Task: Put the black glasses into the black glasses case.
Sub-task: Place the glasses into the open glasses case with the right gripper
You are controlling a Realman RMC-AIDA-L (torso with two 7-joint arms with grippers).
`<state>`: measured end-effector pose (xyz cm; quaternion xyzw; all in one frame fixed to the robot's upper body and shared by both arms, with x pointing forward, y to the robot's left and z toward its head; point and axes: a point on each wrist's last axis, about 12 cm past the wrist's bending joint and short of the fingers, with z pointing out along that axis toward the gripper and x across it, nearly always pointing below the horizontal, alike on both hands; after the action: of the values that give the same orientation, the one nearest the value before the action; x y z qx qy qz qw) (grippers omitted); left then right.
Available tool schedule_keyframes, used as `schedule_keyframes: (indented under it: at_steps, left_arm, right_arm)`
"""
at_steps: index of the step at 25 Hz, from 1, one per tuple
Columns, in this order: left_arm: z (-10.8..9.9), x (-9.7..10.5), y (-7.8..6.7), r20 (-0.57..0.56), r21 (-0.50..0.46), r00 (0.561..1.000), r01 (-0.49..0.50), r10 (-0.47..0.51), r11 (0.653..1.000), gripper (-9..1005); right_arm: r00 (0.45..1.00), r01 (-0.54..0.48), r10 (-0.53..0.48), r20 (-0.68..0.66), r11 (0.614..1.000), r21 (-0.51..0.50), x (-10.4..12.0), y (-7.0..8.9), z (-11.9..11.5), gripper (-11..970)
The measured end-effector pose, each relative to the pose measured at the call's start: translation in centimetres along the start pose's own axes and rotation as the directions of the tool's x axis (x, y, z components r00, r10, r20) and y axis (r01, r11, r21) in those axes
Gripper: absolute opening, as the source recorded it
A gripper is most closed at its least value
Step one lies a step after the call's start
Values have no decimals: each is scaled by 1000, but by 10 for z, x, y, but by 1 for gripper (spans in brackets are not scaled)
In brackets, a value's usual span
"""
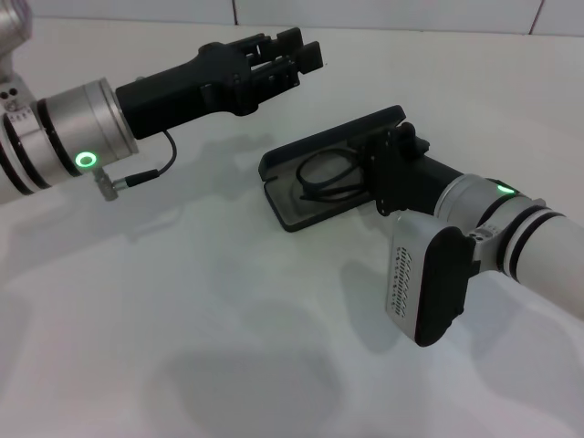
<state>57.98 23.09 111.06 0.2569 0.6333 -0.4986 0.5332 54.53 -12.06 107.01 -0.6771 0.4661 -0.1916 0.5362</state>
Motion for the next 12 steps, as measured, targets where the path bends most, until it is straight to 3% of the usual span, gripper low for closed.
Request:
schedule_keyframes:
  at_steps: [7,12]
  left_arm:
    - [0,2,-1,5,-3,1000,2,-2,1000,462]
    - [0,3,-1,5,-5,1000,-1,1,1000,462]
  right_arm:
    - [1000,-6,6,-16,1000,-16,5,5,0,133]
    - [999,-42,42,-8,999,-25,2,6,-2,196]
